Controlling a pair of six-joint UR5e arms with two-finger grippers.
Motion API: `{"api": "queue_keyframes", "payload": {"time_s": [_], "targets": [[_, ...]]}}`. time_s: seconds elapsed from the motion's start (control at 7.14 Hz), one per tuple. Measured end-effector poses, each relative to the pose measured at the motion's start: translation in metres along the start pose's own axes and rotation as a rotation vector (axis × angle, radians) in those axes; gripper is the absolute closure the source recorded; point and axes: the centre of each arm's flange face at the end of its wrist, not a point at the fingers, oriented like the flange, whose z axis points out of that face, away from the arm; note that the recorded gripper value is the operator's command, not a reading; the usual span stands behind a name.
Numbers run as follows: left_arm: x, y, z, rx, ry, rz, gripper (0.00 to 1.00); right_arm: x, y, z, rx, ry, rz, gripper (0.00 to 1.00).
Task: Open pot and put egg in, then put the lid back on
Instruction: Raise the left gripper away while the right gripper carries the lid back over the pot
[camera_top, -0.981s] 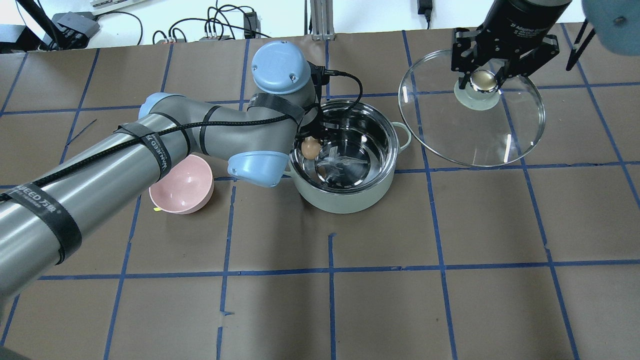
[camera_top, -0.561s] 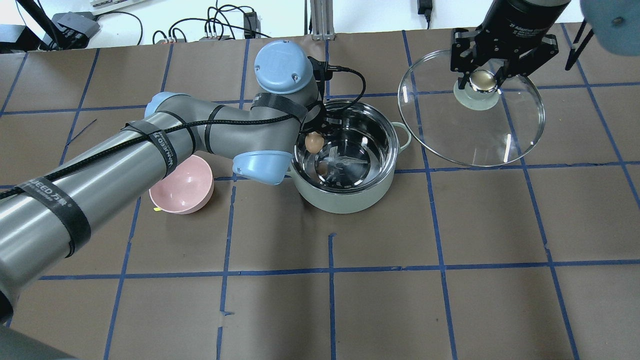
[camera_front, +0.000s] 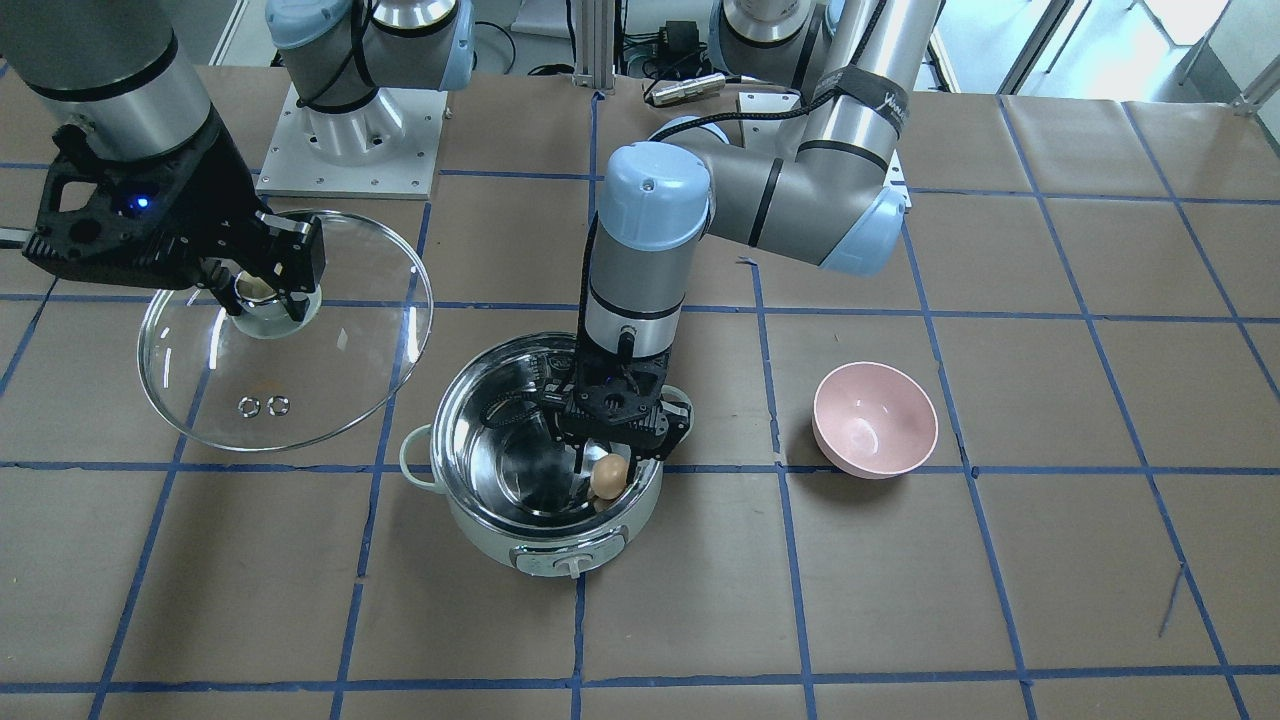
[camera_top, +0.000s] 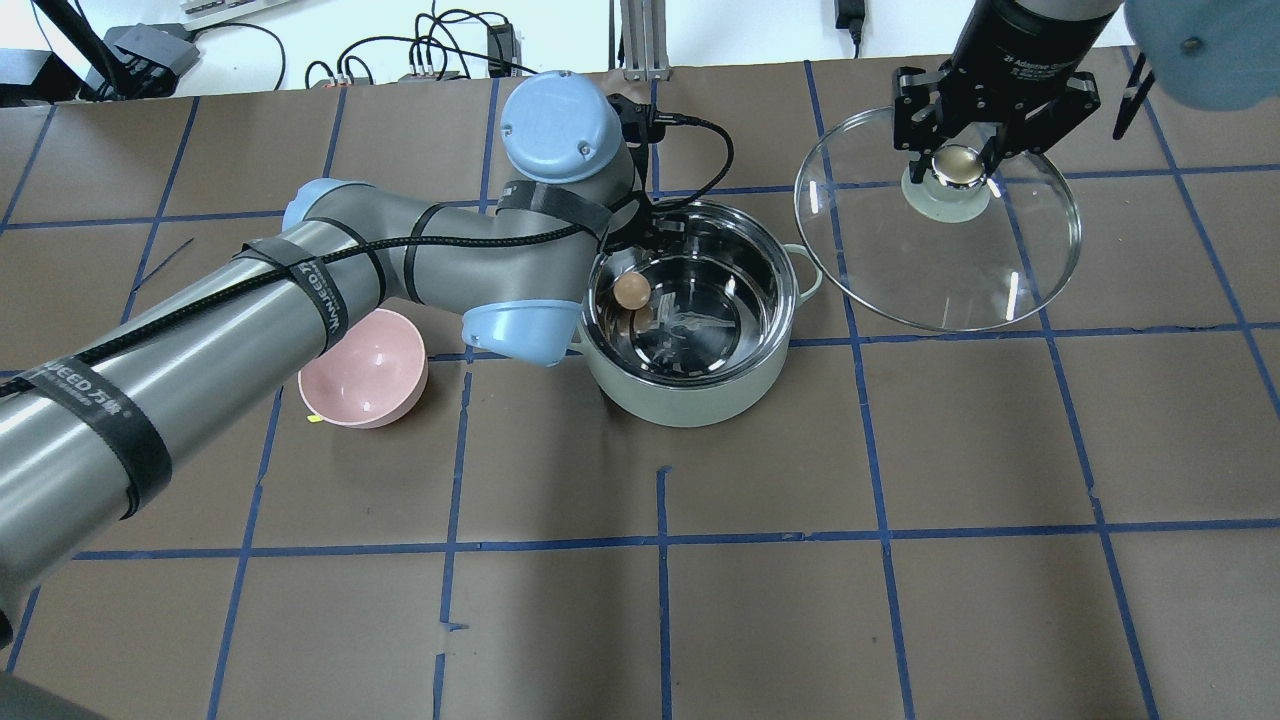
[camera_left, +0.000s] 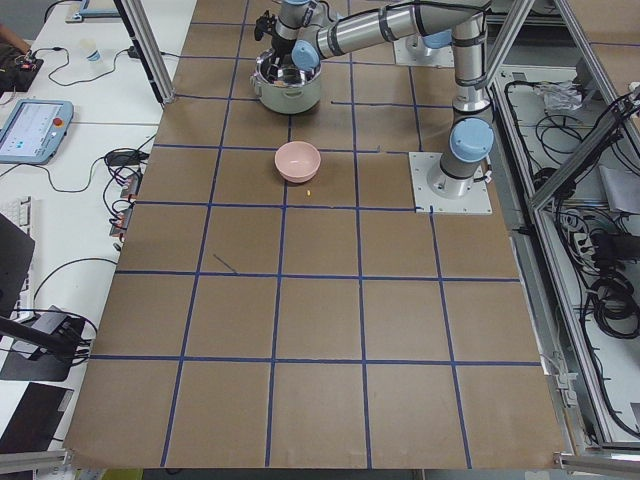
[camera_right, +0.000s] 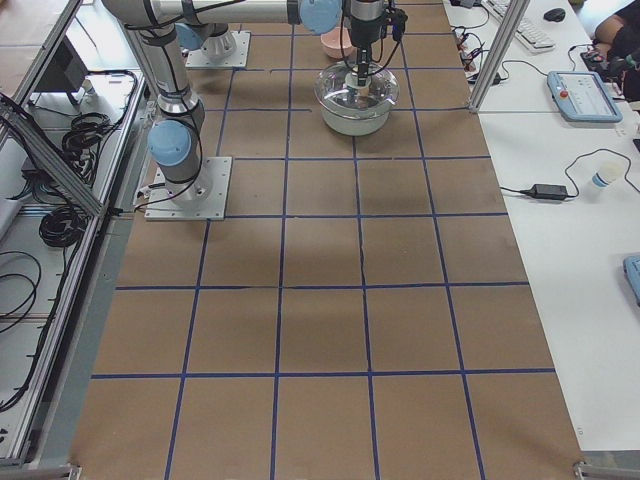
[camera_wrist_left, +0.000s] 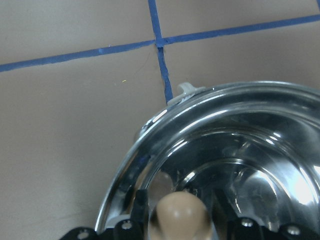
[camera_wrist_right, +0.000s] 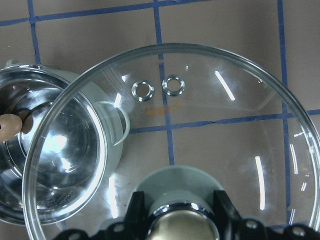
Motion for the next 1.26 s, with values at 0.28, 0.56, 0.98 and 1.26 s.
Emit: {"api": "queue_keyframes", "payload": {"time_s": [0.28, 0.56, 0.98, 1.26], "targets": [[-0.028, -0.012, -0.033, 0.032, -0.012, -0.036, 0.08, -0.033, -0.008, 0.02, 0.025, 0.042, -0.055, 0.94], [-0.078, -0.015, -0.078, -0.017, -0.043, -0.084, 0.03, -0.067, -0.01, 0.043, 0.035, 0.118, -0.113, 0.93], [-0.154, 0.013, -0.164, -0.21, -0.09, -0.177, 0.0, -0.149, -0.009, 0.081, 0.078, 0.11, -0.167, 0.96], [-0.177, 0.024, -0.221, -0.291, -0.1, -0.218, 0.0, -0.192, 0.0, 0.097, 0.069, 0.055, -0.131, 0.96]]}}
